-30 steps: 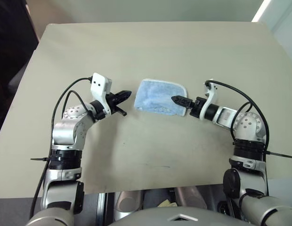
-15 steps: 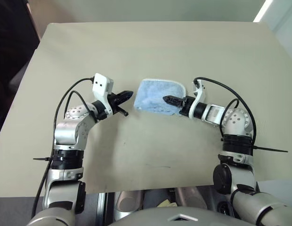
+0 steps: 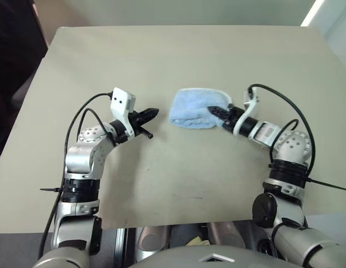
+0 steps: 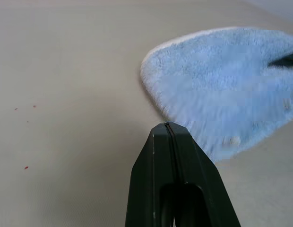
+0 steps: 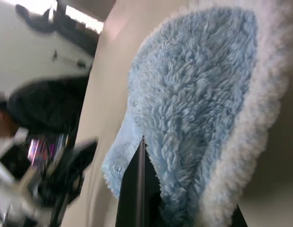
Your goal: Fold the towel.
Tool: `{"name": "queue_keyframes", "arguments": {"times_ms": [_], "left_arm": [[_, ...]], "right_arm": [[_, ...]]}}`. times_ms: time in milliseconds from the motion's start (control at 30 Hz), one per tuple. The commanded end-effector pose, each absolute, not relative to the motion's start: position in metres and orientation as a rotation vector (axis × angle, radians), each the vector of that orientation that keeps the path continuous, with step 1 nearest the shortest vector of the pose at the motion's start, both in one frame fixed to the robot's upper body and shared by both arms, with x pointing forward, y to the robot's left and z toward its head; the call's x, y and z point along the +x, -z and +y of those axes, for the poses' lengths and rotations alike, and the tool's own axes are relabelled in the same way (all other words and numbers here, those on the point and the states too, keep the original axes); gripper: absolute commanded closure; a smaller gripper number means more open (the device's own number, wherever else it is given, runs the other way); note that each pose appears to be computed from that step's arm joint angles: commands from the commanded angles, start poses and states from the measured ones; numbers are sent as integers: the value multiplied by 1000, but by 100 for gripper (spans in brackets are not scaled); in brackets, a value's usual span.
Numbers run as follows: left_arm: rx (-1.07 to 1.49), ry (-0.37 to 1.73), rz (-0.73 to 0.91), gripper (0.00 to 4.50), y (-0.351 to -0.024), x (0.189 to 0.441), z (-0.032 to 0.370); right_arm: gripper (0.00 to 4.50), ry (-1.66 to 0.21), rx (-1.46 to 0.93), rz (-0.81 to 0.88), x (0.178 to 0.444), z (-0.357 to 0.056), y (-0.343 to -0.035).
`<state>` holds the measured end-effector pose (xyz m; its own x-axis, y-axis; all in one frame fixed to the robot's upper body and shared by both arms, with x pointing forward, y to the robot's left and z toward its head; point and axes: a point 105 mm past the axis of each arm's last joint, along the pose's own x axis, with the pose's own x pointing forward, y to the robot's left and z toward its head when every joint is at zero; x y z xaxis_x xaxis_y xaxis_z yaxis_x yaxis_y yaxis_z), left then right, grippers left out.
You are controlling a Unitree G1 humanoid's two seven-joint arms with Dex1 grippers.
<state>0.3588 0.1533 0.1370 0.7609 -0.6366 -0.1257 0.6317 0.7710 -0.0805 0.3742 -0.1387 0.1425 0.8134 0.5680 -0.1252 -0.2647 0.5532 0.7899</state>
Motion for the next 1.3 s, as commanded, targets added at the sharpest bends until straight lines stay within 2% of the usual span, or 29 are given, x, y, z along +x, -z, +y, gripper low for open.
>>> {"name": "queue_keyframes", "arguments": {"times_ms": [33,100,133,300,400,533,667,767,1100,1133,1300], "left_arm": [[-20,714,97,450,-150,357,147],[-24,731,104,450,-147,356,143],[-26,739,108,450,-146,356,141],[-31,773,113,450,-144,358,131],[-33,799,110,450,-145,359,123],[-28,815,111,450,-145,358,120],[-26,810,109,450,-146,357,123],[-26,805,108,450,-146,356,125],[-42,799,112,450,-141,354,124],[-45,802,114,450,-141,354,124],[-51,814,120,450,-138,354,121]], "right_arm": [[449,-378,865,201,381,-186,-179],[449,-112,866,27,372,-267,-201],[449,-20,863,-28,364,-294,-208],[449,197,878,-78,348,-343,-205],[449,293,886,-29,342,-355,-187],[449,351,904,87,341,-349,-158],[449,413,909,139,337,-350,-143],[362,448,920,141,334,-353,-141],[13,449,924,85,326,-354,-152],[2,463,920,75,323,-356,-153],[2,607,879,29,306,-377,-157]]}}
